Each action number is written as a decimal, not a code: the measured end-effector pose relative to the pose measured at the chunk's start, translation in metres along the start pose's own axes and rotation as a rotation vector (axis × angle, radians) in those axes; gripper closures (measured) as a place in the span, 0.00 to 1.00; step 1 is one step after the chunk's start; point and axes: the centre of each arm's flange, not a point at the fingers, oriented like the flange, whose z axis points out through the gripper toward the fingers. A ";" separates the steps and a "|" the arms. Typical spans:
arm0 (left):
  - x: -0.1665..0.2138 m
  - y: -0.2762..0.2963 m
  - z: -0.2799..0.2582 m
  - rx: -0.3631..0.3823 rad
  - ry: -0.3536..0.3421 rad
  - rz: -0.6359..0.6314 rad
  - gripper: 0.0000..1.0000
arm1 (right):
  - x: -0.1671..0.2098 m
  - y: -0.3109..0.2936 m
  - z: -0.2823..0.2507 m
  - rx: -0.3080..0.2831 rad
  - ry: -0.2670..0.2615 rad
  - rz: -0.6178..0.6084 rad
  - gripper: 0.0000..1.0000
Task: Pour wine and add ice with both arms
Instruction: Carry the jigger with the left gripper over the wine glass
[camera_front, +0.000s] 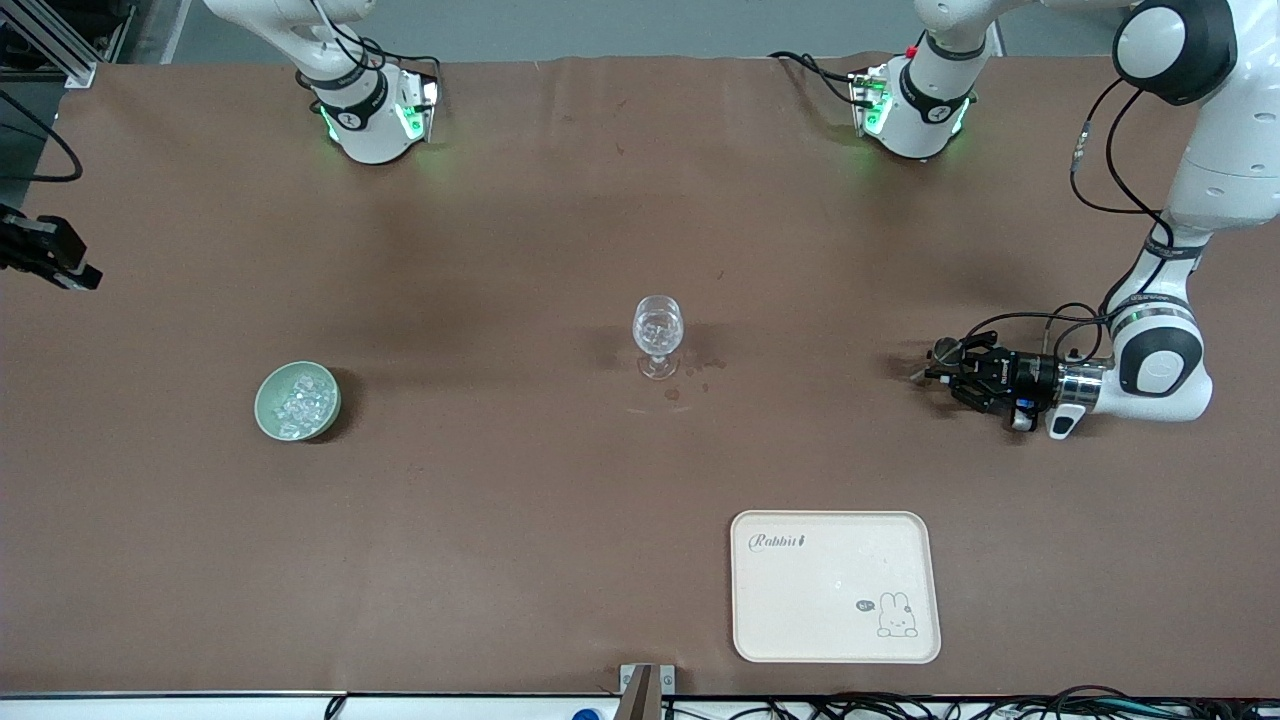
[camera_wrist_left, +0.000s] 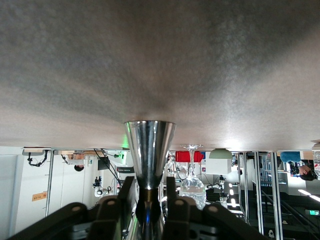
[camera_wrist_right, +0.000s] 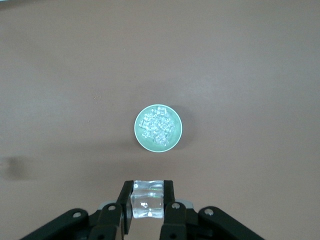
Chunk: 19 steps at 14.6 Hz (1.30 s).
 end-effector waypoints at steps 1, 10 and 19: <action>0.000 0.000 0.000 0.001 0.000 0.000 0.71 | 0.002 -0.001 0.000 -0.001 0.000 -0.001 0.72; -0.007 0.010 0.007 -0.011 -0.016 0.013 0.79 | 0.027 -0.008 0.018 -0.009 -0.078 -0.011 0.72; -0.072 0.064 0.047 0.007 -0.086 0.065 0.79 | 0.028 -0.008 0.022 -0.009 -0.089 -0.012 0.72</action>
